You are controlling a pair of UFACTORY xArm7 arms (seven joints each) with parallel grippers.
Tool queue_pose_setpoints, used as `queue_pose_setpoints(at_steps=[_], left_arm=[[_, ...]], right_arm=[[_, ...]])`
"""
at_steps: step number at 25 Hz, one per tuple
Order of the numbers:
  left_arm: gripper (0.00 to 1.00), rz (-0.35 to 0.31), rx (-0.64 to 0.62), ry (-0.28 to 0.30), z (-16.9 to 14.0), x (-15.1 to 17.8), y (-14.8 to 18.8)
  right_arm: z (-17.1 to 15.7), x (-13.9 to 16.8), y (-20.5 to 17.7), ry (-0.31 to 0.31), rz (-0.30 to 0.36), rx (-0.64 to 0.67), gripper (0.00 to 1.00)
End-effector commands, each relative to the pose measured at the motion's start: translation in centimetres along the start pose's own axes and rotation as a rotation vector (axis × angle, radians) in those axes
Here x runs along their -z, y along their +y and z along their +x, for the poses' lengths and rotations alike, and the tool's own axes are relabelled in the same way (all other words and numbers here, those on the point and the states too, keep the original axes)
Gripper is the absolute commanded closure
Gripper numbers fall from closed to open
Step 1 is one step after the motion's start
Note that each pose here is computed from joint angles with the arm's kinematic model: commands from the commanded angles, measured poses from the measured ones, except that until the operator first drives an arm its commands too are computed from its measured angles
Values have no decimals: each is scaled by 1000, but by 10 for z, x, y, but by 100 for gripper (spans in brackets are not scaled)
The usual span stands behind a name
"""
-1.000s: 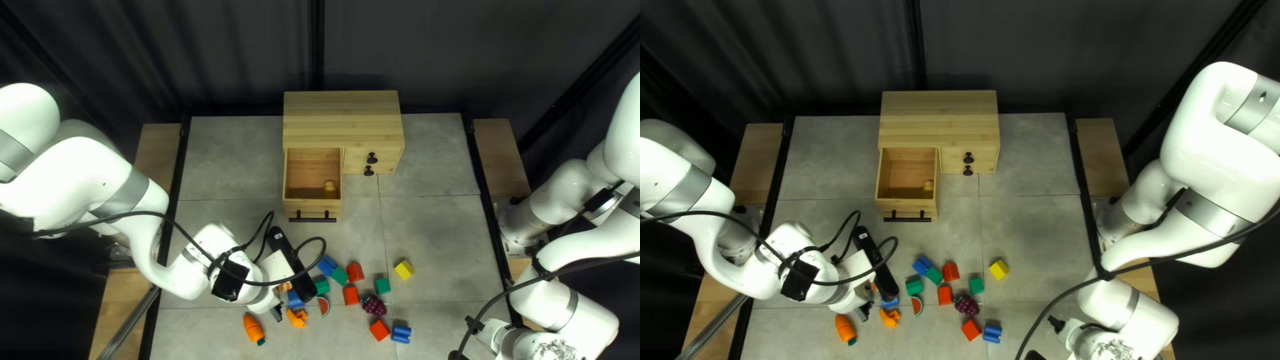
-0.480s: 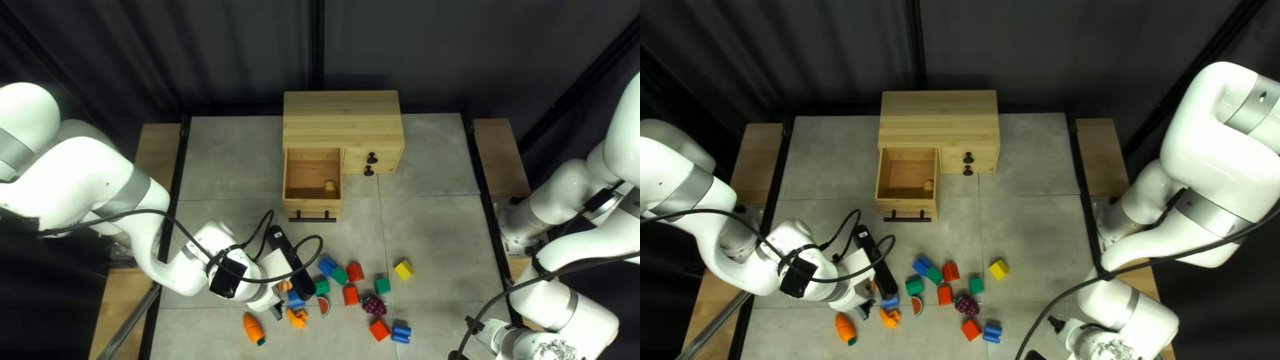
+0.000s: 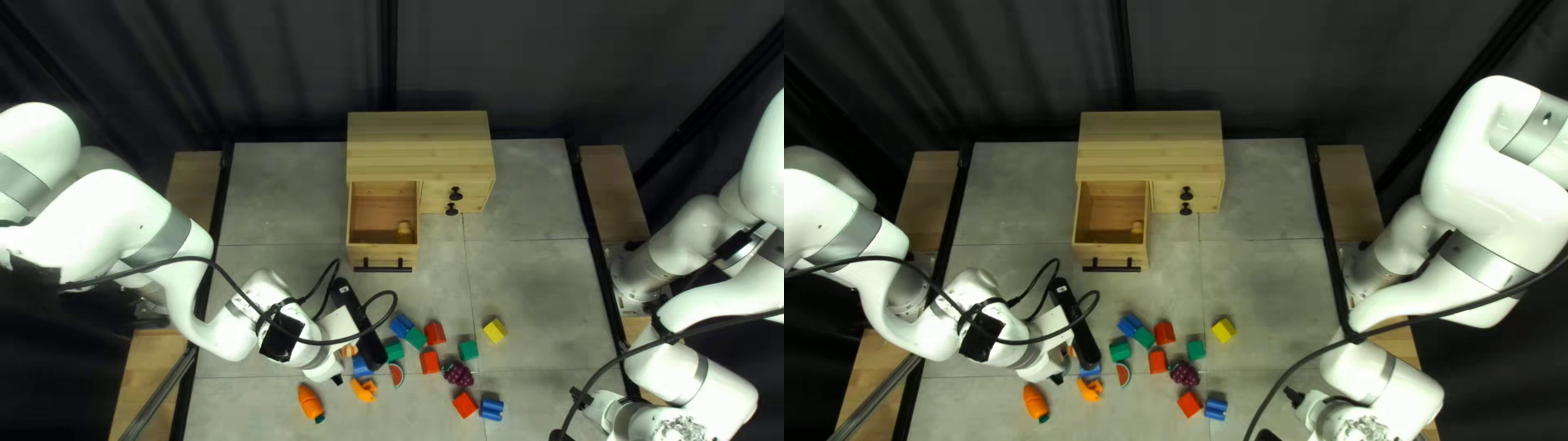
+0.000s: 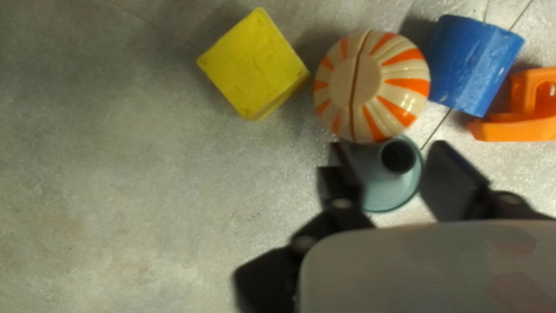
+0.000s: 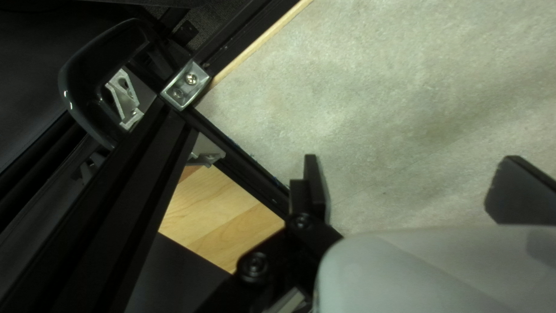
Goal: Open drawers and place objects into drawer and close
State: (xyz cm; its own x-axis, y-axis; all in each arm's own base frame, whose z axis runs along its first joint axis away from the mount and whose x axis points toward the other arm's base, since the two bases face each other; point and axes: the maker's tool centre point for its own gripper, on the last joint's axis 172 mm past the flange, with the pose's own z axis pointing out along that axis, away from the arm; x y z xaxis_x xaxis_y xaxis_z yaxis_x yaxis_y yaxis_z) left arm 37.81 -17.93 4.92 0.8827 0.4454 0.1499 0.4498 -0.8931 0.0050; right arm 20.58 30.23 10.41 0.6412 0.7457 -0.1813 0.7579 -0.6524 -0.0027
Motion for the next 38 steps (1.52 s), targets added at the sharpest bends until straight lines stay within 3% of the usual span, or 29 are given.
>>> queue_pose_setpoints(at_steps=[1, 9, 18, 23, 27, 28, 29, 31, 38], left_arm=[[100, 7, -11, 24, -3, 12, -3], [100, 77, -24, 61, 19, 62, -36], [100, 238, -19, 143, 121, 165, -107], [100, 309, 6, 200, 181, 188, -136], [100, 344, 33, 242, 214, 176, -152], [82, 351, 43, 257, 223, 168, -156], [57, 354, 49, 267, 226, 163, -158], [0, 359, 60, 283, 230, 156, -160], [0, 371, 18, 328, 199, 152, -157]], right_arm=[[0, 0, 0, 0, 0, 0, 0], [0, 0, 0, 0, 0, 0, 0], [0, 0, 0, 0, 0, 0, 0], [0, 0, 0, 0, 0, 0, 0], [0, 0, 0, 0, 0, 0, 0], [0, 0, 0, 0, 0, 0, 0], [0, 0, 0, 0, 0, 0, 0], [0, 0, 0, 0, 0, 0, 0], [0, 0, 0, 0, 0, 0, 0]])
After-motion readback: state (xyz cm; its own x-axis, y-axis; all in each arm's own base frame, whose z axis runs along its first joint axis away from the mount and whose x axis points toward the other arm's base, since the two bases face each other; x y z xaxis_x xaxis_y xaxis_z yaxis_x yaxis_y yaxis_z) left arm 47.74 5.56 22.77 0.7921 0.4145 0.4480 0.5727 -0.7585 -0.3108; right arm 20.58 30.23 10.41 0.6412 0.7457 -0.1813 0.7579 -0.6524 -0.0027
